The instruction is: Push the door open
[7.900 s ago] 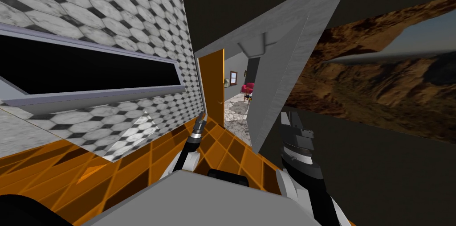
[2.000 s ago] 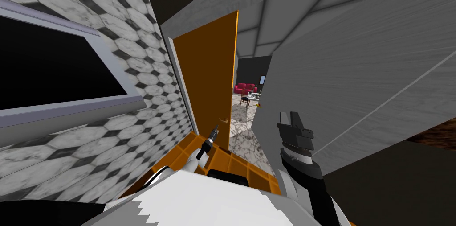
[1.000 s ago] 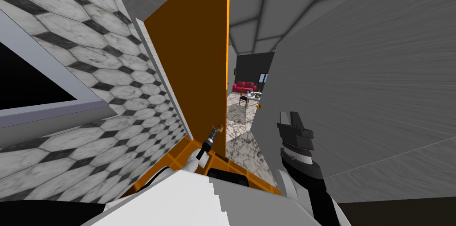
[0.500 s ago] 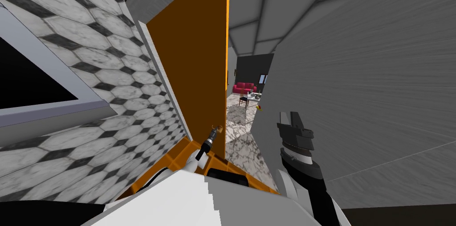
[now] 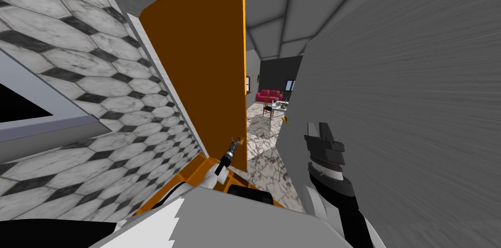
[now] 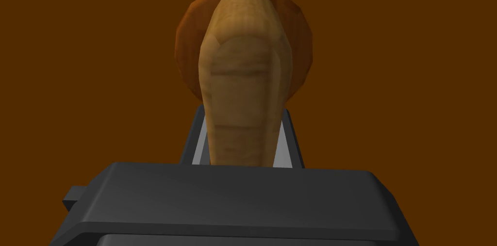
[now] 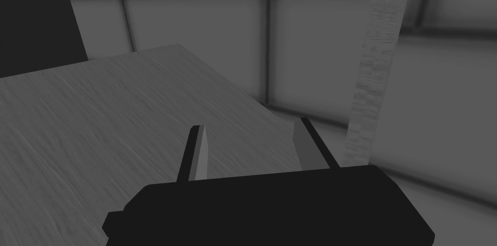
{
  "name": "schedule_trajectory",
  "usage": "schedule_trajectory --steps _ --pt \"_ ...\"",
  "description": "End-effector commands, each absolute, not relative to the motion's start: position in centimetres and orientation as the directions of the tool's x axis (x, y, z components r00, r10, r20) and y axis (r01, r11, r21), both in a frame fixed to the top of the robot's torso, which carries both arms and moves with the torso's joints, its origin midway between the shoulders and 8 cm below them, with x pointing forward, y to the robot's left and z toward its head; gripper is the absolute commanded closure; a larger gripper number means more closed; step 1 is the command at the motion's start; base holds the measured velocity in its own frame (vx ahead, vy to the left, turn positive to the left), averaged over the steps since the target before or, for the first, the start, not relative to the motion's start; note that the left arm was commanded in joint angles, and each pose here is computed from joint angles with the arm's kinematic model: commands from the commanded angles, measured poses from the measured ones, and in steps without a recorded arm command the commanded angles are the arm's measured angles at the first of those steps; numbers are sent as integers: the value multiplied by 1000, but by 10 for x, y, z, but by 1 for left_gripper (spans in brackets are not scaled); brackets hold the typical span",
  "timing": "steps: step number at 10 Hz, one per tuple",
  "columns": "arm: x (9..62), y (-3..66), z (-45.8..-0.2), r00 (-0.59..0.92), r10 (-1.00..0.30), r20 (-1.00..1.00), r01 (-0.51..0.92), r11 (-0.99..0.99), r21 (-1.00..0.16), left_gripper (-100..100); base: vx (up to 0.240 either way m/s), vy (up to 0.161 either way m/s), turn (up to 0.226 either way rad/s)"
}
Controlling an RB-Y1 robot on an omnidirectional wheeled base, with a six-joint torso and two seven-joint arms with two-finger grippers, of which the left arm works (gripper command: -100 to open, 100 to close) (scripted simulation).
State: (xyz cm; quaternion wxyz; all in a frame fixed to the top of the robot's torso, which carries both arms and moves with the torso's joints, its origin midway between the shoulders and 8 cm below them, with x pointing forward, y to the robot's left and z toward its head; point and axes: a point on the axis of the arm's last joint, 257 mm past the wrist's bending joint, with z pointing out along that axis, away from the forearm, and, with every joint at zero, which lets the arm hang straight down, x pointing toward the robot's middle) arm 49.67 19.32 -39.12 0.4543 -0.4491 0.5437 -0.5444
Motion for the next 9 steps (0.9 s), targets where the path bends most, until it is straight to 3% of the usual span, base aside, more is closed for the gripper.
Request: schedule_trajectory --steps 1,9 --pt "498 199 -388 -177 -984 -9 11 8 -1000 100 6 18 -17" --pt "497 234 -394 -91 -996 -12 -4 12 -1000 100 116 -66 37"
